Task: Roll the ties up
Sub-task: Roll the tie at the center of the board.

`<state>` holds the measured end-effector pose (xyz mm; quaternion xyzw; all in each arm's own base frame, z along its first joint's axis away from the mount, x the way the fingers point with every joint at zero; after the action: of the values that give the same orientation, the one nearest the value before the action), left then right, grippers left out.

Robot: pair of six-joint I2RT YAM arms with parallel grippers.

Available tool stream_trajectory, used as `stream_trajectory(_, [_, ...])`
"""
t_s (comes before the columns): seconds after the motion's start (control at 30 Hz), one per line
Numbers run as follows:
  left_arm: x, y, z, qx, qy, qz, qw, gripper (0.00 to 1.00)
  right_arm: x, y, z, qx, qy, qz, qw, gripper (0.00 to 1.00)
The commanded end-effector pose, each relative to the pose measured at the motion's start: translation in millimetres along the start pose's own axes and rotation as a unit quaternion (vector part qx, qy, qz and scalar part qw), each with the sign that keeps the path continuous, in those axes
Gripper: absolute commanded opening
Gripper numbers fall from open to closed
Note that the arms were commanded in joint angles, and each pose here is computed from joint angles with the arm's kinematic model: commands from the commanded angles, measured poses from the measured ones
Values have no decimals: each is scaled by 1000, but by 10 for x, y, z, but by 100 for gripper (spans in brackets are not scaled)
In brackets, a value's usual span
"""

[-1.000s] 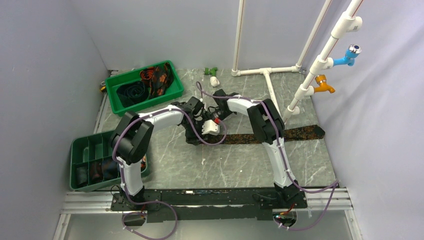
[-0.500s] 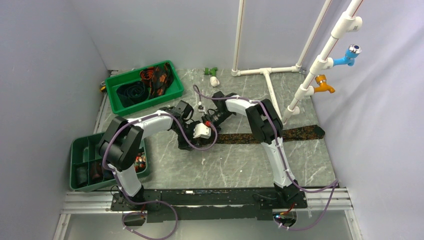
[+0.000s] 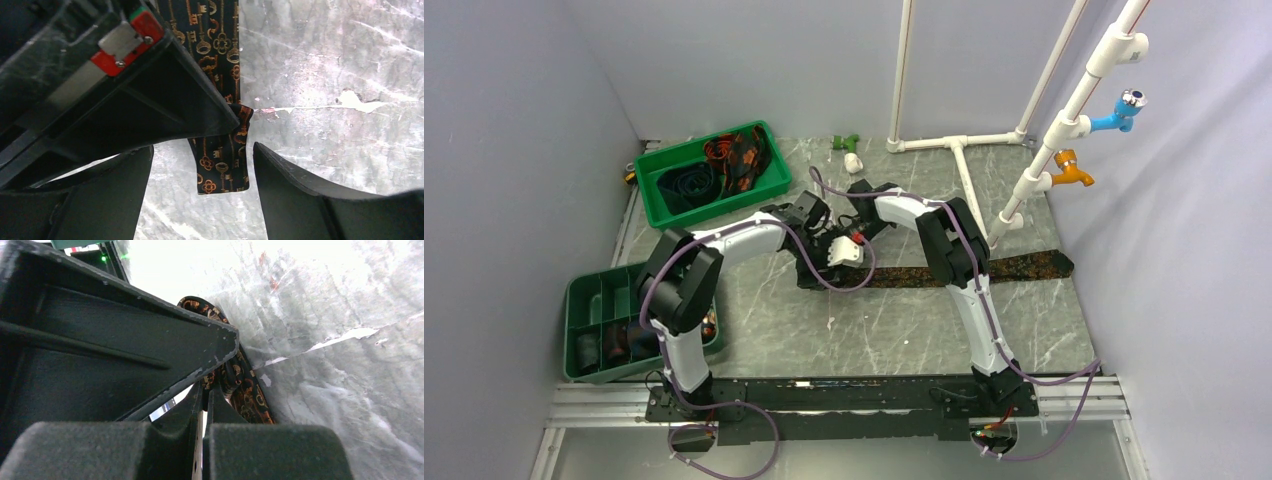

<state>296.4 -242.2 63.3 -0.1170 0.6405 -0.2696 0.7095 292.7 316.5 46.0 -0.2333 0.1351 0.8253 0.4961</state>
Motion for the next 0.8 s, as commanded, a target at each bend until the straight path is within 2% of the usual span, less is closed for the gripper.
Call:
stream_trajectory(0.0, [21, -41, -11, 5, 12, 0, 1000, 78, -48, -8, 104, -25, -15, 1, 1000, 0])
stream_trajectory(0.17, [175, 81, -39, 4, 36, 55, 998, 74, -69, -28, 149, -31, -19, -1, 999, 0])
stream_trajectory(0.3, [180, 94, -66, 9, 30, 58, 998, 64, -96, -52, 201, -32, -24, -5, 999, 0])
stream_trajectory(0.37, [183, 116, -99, 6, 36, 62, 997, 56, -114, -62, 208, -30, -25, -12, 999, 7])
stream_trajectory(0.47, [186, 138, -144, -5, 43, 66, 997, 46, -167, -89, 219, -25, -29, -27, 999, 25])
stream_trajectory(0.53, [184, 160, -155, -6, 39, 69, 997, 42, -187, -78, 225, -16, -33, -30, 999, 33])
stream_trajectory(0.7, [188, 176, -180, -12, 43, 73, 996, 40, -183, -16, 261, -7, -51, -29, 998, 38])
stream_trajectory(0.77, [189, 180, -184, -14, 44, 74, 996, 39, -189, -32, 283, -9, -57, -35, 998, 35])
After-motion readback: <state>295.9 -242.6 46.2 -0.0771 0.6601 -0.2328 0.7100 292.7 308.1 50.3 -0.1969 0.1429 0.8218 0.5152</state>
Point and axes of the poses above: each gripper's point midway between its finger pads, its own x axis out along the fingers, its own z axis along the line the jaws close on, y = z × x, the point moved 3 cm from there along -x, back along the fingers, and after that the axes turned 9 degrees about x, right-handed, at the moved point
